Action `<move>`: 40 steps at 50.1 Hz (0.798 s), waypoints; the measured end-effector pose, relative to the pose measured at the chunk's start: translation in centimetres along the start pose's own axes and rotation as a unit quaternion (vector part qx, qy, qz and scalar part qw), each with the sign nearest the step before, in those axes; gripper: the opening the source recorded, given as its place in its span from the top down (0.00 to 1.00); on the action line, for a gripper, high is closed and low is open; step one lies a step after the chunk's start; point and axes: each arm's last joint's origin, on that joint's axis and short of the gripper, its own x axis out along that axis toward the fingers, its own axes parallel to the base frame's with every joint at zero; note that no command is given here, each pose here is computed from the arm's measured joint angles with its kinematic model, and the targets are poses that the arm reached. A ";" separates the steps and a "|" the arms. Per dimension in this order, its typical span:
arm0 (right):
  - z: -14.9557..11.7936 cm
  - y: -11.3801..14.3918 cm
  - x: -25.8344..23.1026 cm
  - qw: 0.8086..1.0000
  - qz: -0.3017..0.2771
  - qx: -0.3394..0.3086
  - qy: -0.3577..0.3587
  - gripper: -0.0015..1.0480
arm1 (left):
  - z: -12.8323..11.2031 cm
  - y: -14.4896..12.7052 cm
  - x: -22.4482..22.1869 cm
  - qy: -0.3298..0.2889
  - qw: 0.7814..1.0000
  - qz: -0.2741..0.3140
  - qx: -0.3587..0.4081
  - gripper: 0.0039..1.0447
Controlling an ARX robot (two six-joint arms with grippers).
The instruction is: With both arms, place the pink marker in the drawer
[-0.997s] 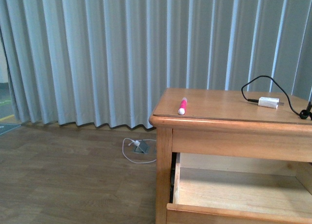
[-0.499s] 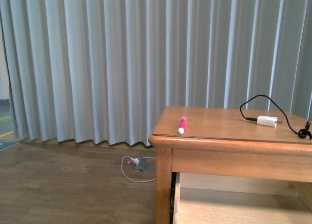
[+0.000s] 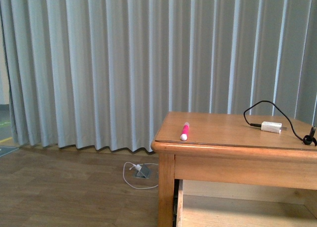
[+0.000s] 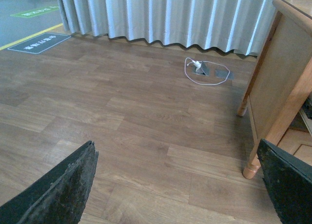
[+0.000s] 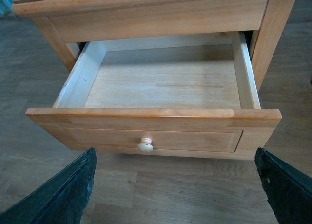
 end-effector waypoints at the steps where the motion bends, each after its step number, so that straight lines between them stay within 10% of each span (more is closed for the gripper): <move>1: 0.0 0.0 0.0 1.000 0.000 0.000 0.000 0.08 | 0.0 0.0 0.0 0.000 1.000 0.001 -0.001 0.05; 13: 0.0 0.0 0.0 1.000 0.000 0.000 0.000 0.08 | 1.2 -1.2 0.3 0.047 0.999 -0.020 -0.001 0.05; 40: 0.0 0.0 0.0 1.000 0.000 0.000 0.000 0.08 | 14.2 -8.8 13.0 0.053 0.979 -0.188 0.058 0.05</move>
